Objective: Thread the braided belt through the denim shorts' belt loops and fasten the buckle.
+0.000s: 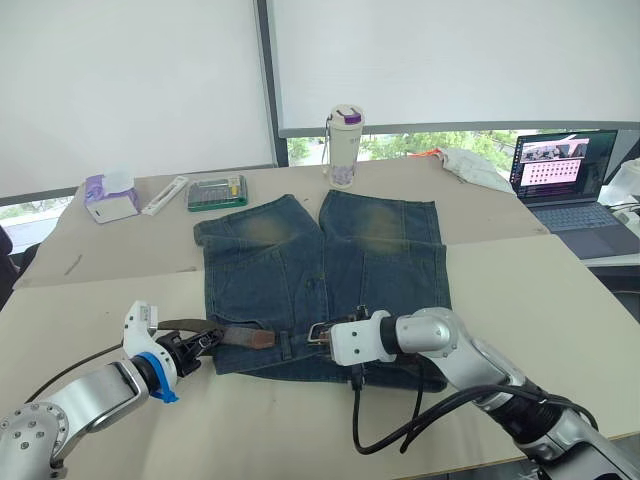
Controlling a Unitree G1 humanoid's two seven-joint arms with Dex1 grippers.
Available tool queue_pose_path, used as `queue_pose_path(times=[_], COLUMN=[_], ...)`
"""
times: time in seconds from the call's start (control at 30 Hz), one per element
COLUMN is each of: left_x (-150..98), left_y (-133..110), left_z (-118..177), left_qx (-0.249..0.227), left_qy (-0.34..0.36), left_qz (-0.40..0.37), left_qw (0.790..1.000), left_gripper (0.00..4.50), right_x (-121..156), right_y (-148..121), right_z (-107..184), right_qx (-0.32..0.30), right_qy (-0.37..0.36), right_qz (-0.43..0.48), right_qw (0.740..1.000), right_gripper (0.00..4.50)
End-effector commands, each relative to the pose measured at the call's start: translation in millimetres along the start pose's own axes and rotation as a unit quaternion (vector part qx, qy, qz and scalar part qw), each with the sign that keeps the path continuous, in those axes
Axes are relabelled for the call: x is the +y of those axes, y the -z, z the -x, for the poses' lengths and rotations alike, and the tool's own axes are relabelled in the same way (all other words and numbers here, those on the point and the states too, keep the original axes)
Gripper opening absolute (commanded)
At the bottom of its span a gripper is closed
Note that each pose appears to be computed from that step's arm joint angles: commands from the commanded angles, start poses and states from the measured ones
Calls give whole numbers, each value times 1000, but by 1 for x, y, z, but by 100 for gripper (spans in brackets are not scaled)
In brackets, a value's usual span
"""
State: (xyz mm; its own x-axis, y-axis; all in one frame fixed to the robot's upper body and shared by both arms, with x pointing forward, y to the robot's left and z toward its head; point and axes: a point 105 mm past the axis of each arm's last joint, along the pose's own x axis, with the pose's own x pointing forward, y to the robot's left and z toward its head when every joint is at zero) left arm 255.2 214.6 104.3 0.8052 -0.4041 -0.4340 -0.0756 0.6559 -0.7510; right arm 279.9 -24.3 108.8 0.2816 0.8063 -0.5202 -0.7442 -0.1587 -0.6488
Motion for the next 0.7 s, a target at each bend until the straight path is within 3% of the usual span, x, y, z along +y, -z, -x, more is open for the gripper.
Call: queue_pose_path(times=[0.03,0.1,0.3,0.7], left_x=[-9,-10,-21,-22], left_y=[-2,0,6,-3], left_z=[5,5,-1,-9], left_qx=[-4,0,11,15], left_qy=[4,2,-7,-91], left_qz=[-23,-31,-60,-88], left_qw=[1000,1000,998,992], left_gripper=[0,0,0,0], right_x=[-4,-4,-11,-21], right_y=[-3,-1,-5,-10], right_z=[-6,-10,-6,10], right_qx=[-1,4,-7,-13], right_qy=[-1,0,25,57], right_qz=[26,28,24,-6], right_qw=[1000,1000,999,998], right_gripper=[237,213,14,4])
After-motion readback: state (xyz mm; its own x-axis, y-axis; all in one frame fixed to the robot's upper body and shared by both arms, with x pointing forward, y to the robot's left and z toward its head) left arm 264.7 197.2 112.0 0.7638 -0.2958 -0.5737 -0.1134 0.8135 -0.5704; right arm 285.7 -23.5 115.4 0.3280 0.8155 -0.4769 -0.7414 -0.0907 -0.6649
